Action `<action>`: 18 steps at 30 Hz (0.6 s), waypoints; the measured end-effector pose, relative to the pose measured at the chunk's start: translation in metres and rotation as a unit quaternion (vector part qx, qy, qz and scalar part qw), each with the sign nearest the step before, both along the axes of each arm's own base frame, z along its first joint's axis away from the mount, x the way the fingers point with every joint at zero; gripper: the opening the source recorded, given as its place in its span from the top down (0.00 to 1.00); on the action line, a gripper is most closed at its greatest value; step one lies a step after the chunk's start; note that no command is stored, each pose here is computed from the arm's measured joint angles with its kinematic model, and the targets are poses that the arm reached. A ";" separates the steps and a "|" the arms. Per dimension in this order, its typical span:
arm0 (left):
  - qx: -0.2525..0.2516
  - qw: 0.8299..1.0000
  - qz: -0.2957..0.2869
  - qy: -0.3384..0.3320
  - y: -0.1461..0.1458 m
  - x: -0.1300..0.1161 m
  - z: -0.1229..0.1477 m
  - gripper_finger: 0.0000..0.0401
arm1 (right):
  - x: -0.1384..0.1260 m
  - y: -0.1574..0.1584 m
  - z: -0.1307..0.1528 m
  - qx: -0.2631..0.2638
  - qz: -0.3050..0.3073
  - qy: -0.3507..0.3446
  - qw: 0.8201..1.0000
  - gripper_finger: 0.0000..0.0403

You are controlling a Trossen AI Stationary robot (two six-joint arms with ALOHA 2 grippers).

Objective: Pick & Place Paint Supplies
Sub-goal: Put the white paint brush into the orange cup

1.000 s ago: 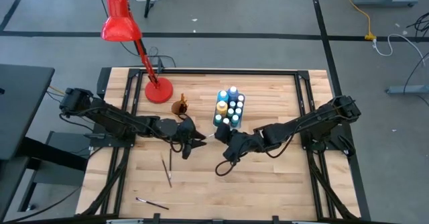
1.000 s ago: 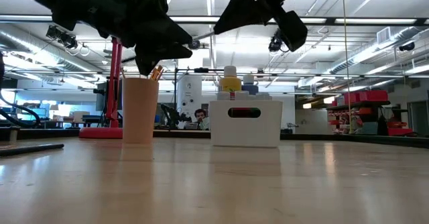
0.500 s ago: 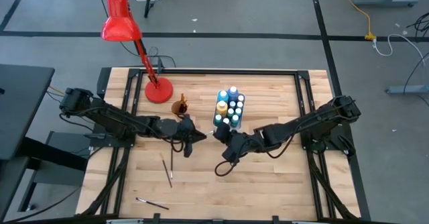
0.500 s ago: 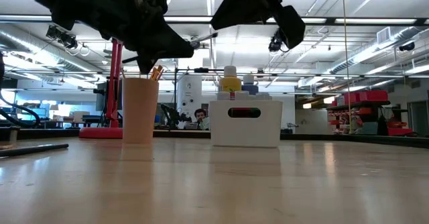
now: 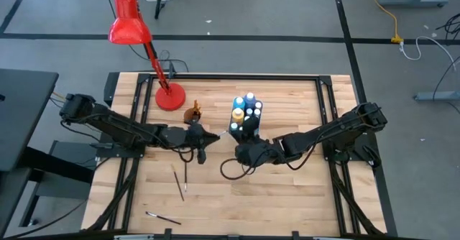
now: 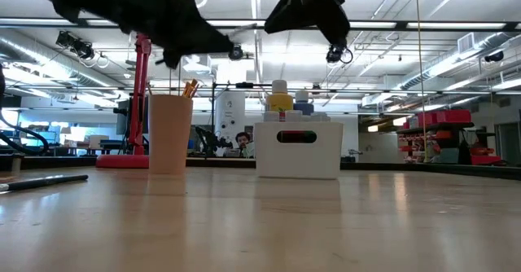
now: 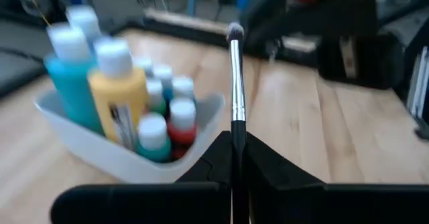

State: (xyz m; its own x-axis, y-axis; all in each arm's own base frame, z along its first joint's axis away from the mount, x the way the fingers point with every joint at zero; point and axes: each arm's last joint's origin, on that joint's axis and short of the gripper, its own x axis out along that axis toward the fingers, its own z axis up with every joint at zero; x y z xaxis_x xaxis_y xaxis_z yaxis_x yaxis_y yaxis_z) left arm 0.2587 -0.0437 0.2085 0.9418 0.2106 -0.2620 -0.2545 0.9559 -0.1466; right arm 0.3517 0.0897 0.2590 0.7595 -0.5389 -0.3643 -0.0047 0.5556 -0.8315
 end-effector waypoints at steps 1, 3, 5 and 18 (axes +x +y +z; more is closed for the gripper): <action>0.012 1.000 0.002 -0.010 -0.001 -0.002 0.005 0.95 | 0.000 0.000 0.001 0.012 -0.006 -0.011 1.000 0.86; 0.041 0.999 0.009 -0.027 -0.003 -0.008 0.016 0.95 | 0.001 -0.002 0.005 0.044 -0.012 -0.039 0.998 0.87; 0.081 0.996 0.011 -0.041 -0.007 -0.014 0.026 0.95 | 0.003 -0.005 0.008 0.081 -0.006 -0.065 0.995 0.88; 0.199 0.977 0.016 -0.081 -0.024 -0.036 0.055 0.95 | 0.011 -0.053 0.018 0.242 0.239 -0.346 0.874 0.88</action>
State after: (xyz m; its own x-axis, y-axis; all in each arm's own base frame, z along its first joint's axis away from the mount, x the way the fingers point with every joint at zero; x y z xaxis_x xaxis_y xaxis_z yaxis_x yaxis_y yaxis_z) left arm 0.2229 -0.0673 0.2634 0.9554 0.2954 -0.0022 -0.2894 0.9374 0.1937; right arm 0.3627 0.0371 0.2770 0.9846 -0.0106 0.1748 0.0799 0.9153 -0.3947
